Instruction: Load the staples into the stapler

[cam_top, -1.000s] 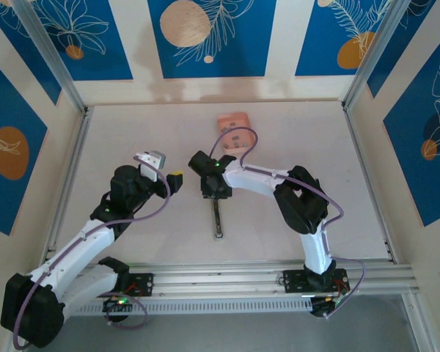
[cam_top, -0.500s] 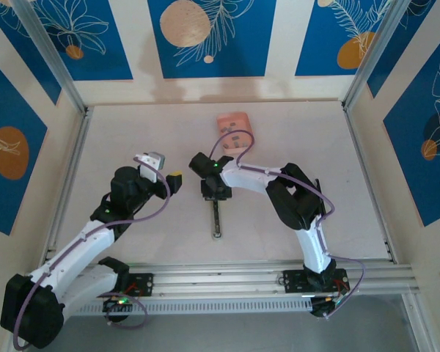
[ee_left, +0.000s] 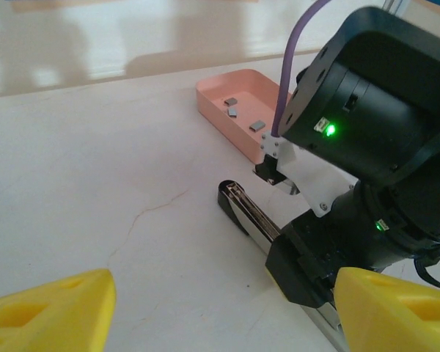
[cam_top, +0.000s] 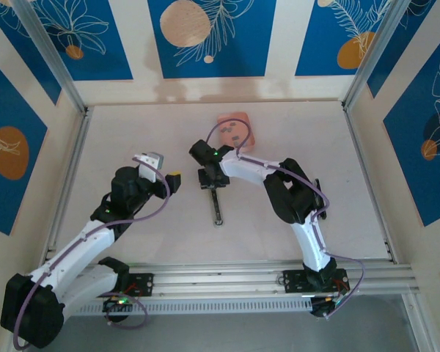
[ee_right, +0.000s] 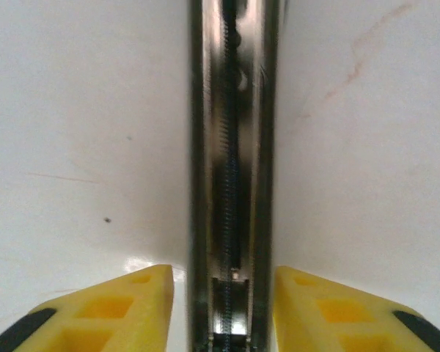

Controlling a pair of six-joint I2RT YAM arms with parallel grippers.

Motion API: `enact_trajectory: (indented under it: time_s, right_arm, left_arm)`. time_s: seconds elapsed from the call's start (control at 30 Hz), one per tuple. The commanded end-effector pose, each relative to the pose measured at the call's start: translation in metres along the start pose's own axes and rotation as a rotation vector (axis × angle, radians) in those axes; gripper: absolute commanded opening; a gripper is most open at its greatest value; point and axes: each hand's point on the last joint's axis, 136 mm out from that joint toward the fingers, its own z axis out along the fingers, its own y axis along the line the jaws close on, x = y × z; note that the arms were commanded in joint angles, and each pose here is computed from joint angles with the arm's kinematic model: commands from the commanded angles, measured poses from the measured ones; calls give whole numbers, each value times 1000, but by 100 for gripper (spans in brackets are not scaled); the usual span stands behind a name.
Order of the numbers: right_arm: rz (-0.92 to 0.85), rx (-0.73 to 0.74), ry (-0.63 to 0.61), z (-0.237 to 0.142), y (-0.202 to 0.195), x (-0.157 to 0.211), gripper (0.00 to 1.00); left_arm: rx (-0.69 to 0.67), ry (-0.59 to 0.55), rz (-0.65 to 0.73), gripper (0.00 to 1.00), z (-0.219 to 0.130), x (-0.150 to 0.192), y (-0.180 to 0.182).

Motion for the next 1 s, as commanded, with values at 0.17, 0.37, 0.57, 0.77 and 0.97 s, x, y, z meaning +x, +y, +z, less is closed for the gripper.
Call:
enact_trajectory:
  time_s: [0.17, 0.37, 0.57, 0.77, 0.97]
  right_arm:
    - [-138, -43, -72, -81, -17, 7, 56]
    - [-84, 109, 19, -107, -124, 47, 63]
    - [148, 171, 47, -124, -236, 82, 68]
    - [375, 165, 31, -132, -306, 94, 78]
    - [365, 206, 77, -117, -337, 94, 99]
  left_arm:
    - [7, 30, -15, 79, -5, -8, -4]
    - [108, 64, -40, 78, 2, -1, -21]
    - [155, 59, -46, 78, 8, -1, -31]
    - [164, 58, -58, 78, 11, 3, -33]
    - [151, 64, -52, 78, 13, 6, -31]
